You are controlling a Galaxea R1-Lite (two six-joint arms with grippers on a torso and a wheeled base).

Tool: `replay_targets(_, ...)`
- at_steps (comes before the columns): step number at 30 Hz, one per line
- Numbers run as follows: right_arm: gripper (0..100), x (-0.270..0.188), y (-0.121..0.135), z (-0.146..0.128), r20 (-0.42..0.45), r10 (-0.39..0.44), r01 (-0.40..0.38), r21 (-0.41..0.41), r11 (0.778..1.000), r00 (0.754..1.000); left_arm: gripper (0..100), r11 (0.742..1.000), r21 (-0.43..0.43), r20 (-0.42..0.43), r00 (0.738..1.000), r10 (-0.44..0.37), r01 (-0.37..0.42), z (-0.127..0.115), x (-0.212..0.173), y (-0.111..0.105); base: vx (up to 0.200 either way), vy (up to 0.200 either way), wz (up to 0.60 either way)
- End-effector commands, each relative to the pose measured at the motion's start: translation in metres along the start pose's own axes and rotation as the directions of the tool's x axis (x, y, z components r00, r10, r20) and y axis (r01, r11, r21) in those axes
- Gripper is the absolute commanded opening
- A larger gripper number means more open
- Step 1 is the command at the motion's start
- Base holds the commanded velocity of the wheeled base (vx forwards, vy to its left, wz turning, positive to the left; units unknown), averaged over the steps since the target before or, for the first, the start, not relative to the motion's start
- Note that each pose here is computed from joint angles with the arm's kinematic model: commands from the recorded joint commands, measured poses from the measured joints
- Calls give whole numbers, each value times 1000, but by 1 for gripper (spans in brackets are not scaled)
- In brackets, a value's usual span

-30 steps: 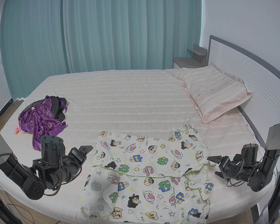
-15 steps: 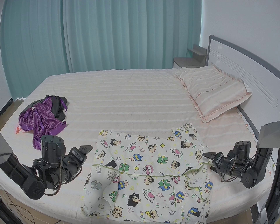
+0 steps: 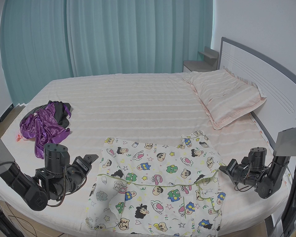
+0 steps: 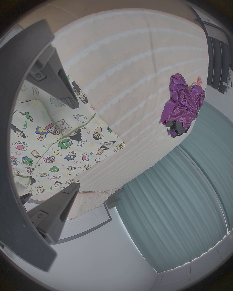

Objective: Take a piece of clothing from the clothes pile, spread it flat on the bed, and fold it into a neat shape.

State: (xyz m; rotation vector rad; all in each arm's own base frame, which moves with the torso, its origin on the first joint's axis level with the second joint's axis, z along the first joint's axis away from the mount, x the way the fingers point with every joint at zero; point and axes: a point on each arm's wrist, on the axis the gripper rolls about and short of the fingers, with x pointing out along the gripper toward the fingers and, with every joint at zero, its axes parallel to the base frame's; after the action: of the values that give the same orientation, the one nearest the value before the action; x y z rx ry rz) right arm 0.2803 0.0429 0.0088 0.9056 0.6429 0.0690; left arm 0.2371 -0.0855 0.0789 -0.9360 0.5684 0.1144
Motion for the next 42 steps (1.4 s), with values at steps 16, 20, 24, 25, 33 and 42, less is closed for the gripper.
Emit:
replay_targets(16, 0, 54, 68, 26, -23, -9, 6, -113, 994, 1000, 100, 1000, 4, -8, 1000, 19, -19, -3, 5, 3, 0, 0, 0)
replay_targets(20, 0, 78, 66, 27, -35, -48, 44, -118, 992, 998, 100, 1000, 1, -11, 1000, 25, -25, -3, 7, 4, 0, 0, 0)
replay_targets(24, 0, 93, 67, 29, -41, -61, 55, -121, 991, 997, 100, 1000, 0, -17, 1000, 22, -22, -3, 7, 3, 0, 0, 0)
replay_targets(25, 0, 98, 68, 26, -52, -65, 58, -123, 991, 997, 100, 1000, -1, -17, 1000, 22, -22, -3, 7, 3, 0, 0, 0)
replay_targets(33, 0, 126, 71, 15, -84, -93, 80, -148, 986, 992, 100, 1000, -1, -18, 1000, 21, -21, -3, 7, 3, 0, 0, 0)
replay_targets(42, 100, 137, 64, -6, -126, -142, 110, -234, 966, 982, 100, 1000, -5, -16, 1000, 21, -21, -3, 7, 3, 0, 0, 0)
